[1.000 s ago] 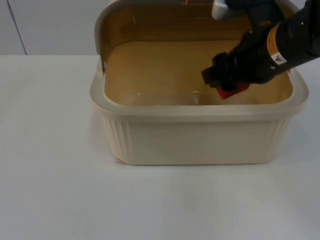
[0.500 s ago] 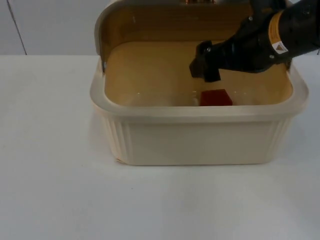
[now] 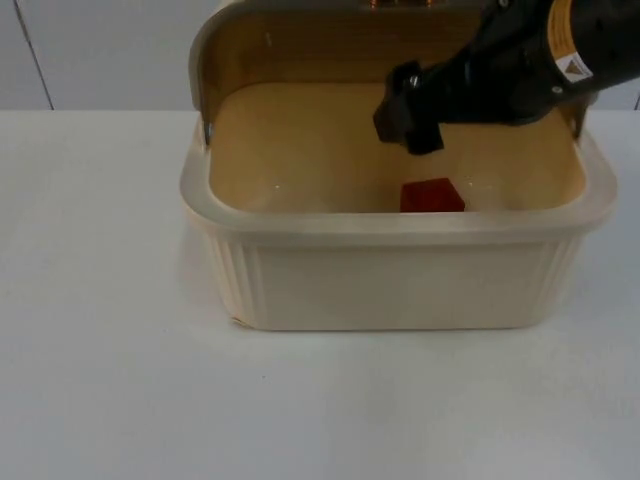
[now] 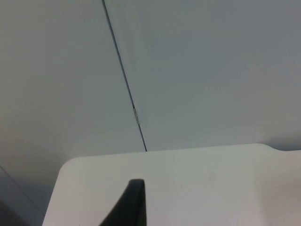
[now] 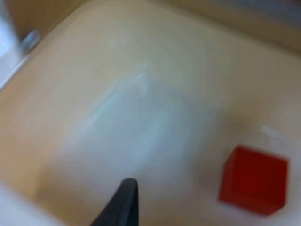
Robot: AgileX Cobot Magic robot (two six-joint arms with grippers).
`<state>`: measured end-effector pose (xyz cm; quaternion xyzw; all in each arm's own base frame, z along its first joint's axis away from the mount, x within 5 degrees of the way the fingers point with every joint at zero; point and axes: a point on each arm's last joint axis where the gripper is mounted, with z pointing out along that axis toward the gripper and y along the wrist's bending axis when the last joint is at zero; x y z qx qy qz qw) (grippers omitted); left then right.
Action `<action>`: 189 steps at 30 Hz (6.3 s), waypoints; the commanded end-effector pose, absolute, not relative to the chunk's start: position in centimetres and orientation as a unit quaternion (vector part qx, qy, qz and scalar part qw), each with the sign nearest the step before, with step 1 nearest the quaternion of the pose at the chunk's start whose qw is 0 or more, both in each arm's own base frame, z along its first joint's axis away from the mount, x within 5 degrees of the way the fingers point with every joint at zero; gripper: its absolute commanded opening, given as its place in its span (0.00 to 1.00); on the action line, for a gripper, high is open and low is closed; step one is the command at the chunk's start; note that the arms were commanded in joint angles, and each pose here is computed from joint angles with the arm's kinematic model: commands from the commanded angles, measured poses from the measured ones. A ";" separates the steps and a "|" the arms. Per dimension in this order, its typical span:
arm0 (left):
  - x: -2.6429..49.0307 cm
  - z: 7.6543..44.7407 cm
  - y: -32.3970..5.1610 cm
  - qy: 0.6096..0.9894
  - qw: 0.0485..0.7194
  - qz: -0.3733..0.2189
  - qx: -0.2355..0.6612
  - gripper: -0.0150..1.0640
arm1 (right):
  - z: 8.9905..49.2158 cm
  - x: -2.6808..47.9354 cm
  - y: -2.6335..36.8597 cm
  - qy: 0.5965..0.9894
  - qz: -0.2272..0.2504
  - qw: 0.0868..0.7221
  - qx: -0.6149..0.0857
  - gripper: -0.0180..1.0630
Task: Open the box lid with the left hand, place the block into the box with the right hand, then close the box lid with the left hand.
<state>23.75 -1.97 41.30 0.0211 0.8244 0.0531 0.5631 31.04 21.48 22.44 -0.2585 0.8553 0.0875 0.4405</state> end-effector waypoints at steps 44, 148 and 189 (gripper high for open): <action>23.8 41.5 -2.0 0.816 0.575 0.044 0.020 0.98 | 40.2 24.1 -4.4 0.806 0.001 0.587 0.077 0.99; 36.5 36.3 -23.3 0.570 0.531 0.178 0.602 0.64 | 37.2 26.2 -1.5 0.843 -0.017 0.537 0.017 0.99; 37.8 30.9 -24.5 0.632 0.480 -0.006 0.609 0.01 | 37.1 26.2 -1.5 0.846 -0.016 0.533 0.017 0.99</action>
